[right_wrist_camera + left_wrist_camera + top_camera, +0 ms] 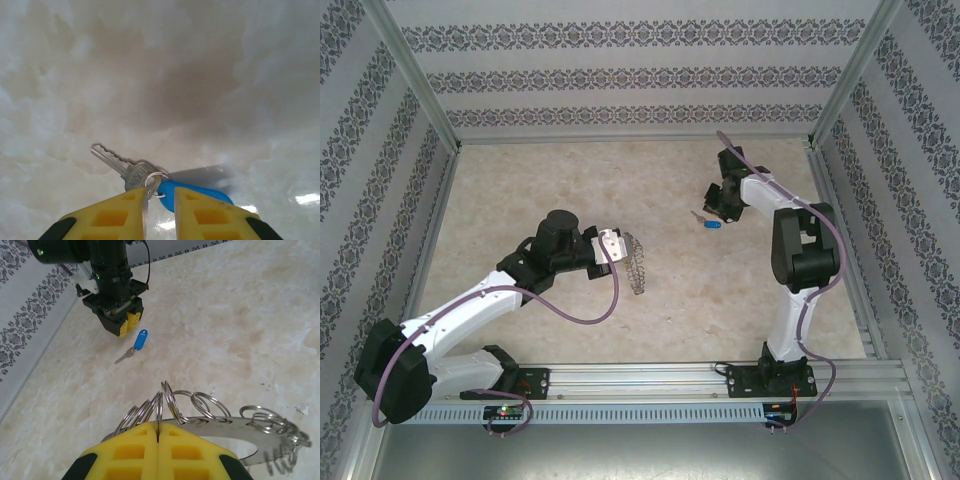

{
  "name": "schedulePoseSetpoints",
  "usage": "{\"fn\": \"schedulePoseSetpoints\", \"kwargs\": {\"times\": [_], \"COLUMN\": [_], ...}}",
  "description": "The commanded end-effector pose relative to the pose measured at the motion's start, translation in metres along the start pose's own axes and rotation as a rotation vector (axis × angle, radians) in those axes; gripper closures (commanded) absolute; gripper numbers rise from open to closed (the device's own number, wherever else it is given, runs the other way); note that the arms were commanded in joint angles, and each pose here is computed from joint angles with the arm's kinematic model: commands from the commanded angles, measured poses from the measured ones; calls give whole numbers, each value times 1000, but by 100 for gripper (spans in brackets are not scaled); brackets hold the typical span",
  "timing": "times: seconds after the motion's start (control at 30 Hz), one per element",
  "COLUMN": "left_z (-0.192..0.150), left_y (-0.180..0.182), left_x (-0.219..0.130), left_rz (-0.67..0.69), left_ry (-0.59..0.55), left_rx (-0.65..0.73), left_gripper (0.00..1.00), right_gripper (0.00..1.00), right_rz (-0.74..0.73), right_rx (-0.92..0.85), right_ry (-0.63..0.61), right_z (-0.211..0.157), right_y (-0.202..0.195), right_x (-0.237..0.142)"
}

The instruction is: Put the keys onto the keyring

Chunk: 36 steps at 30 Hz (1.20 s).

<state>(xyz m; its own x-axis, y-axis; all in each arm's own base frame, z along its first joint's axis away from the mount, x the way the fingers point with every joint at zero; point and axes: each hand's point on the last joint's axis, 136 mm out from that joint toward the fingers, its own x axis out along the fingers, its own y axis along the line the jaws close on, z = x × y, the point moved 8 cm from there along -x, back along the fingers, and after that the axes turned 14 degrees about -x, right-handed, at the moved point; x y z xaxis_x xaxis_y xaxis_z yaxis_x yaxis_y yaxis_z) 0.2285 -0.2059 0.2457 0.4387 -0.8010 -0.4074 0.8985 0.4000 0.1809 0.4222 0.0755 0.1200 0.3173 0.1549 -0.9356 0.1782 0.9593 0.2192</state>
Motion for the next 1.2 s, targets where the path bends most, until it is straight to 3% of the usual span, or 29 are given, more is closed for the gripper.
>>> {"fn": "schedulePoseSetpoints", "kwargs": {"times": [0.0, 0.13, 0.43, 0.53, 0.67, 0.73, 0.8, 0.97, 1.03, 1.17], "left_z": [10, 8, 1, -1, -2, -3, -2, 0, -1, -2], "left_y": [6, 5, 5, 6, 7, 7, 7, 7, 7, 6], "left_x": [-7, -6, -7, -8, -10, -10, -11, -15, -17, -19], "left_rz": [41, 40, 53, 59, 66, 67, 68, 77, 82, 87], "left_ry": [-70, -65, -64, -63, -68, -69, -71, -73, -74, -75], "left_rx": [0, -8, -23, -26, -28, -29, -30, -32, -37, -49], "left_gripper": [100, 100, 100, 100, 100, 100, 100, 100, 100, 100], "right_gripper": [78, 77, 78, 77, 73, 72, 71, 74, 69, 65], "right_rz": [-122, -84, 19, 122, 220, 193, 76, 12, -50, -24], "right_rx": [20, -8, -68, -138, -224, -322, -382, -219, -78, 212], "right_ry": [12, 65, 195, 221, 85, 19, -17, 48, 47, 21], "right_z": [4, -3, -78, -97, -79, -60, -41, -11, -6, -8], "right_y": [-12, -9, 14, 31, 28, 26, 16, 5, 1, 12], "right_x": [12, 17, 5, -3, -23, -32, -33, -23, -25, -32]}}
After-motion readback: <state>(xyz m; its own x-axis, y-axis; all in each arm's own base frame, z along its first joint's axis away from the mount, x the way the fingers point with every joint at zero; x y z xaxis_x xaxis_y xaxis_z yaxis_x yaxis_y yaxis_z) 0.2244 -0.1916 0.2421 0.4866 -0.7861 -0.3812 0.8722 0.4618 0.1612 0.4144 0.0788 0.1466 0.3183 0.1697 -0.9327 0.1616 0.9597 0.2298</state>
